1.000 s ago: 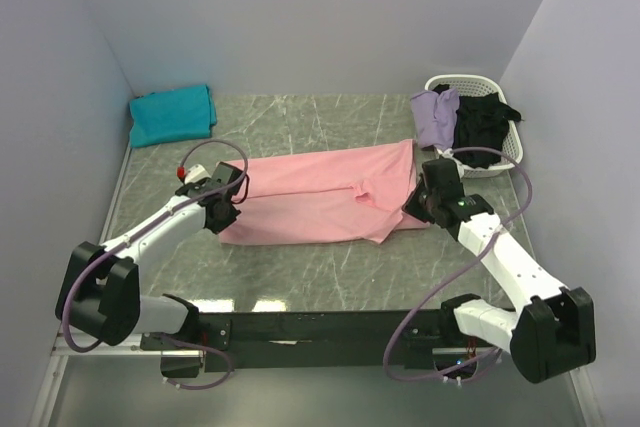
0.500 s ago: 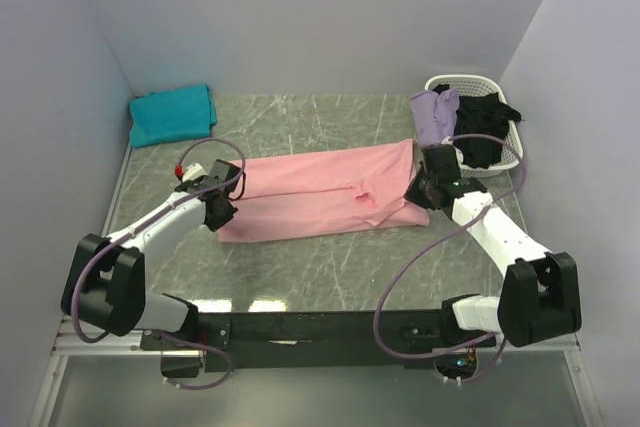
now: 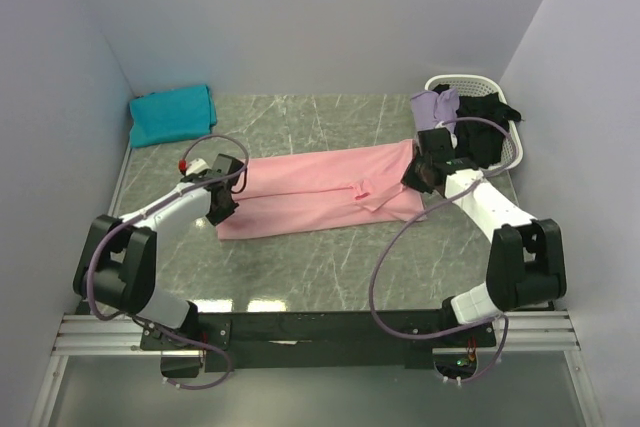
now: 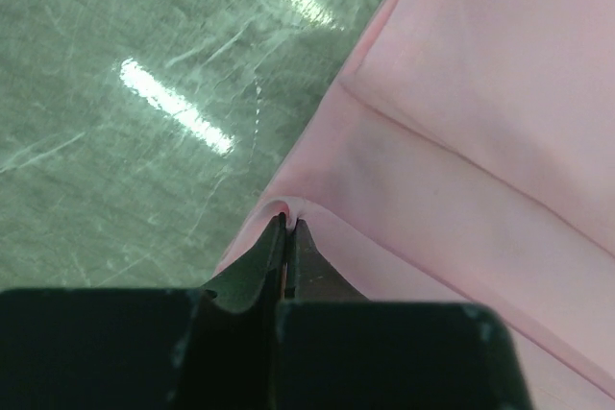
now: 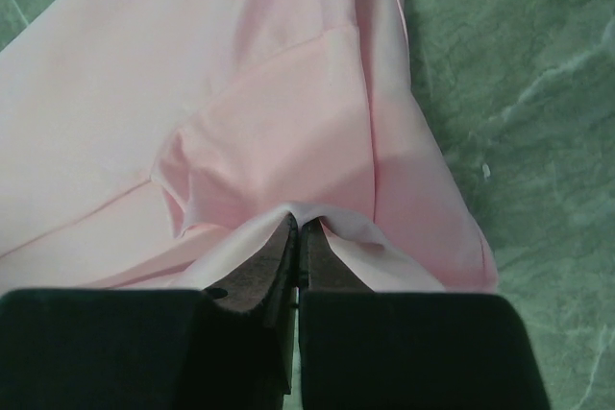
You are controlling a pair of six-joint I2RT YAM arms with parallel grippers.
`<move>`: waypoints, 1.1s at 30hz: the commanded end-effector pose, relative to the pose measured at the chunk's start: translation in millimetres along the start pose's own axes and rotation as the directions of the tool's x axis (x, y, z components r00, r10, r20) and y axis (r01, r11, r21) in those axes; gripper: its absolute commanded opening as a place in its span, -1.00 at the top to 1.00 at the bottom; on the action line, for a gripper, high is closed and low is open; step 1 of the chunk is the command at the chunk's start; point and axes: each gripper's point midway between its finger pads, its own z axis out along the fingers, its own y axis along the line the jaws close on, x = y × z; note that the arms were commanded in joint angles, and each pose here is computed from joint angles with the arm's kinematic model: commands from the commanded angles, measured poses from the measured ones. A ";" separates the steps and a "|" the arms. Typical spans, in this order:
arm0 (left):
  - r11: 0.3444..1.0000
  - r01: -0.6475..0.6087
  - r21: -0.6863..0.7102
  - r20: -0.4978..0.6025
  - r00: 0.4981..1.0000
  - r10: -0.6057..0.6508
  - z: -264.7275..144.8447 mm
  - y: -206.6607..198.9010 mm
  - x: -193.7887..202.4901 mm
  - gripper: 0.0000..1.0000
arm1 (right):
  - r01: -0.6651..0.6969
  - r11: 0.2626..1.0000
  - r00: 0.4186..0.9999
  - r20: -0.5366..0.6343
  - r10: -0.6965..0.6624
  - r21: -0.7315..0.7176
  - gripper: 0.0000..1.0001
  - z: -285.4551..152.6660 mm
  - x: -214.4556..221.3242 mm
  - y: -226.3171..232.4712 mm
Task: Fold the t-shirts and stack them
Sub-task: Fold the tshirt
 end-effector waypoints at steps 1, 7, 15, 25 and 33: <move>1.000 -0.008 0.021 0.037 0.999 0.007 3.2 -18.1 -18.2 0.98 | 0.011 1.000 1.000 0.026 -0.011 -0.007 1.00 13.1 -20.0 9.0; 1.000 -0.015 0.006 0.036 0.999 0.015 12.7 -22.4 -20.1 0.98 | 0.025 1.000 1.000 0.000 -0.025 0.015 1.00 30.0 -19.0 9.0; 1.000 -0.015 -0.013 0.029 0.999 0.016 24.5 -20.7 -19.0 0.98 | 0.037 0.998 0.999 0.003 -0.037 0.049 1.00 43.6 -28.7 8.2; 0.998 -0.059 -0.001 0.035 0.998 0.059 33.8 -29.6 -23.7 0.17 | 0.074 0.994 0.997 -0.018 -0.072 0.080 0.40 66.6 -41.1 12.1; 0.998 -0.045 0.032 0.074 0.996 0.043 21.0 -32.4 -35.6 -0.57 | 0.115 0.993 0.986 0.122 -0.112 -0.019 -0.52 27.3 -72.3 31.4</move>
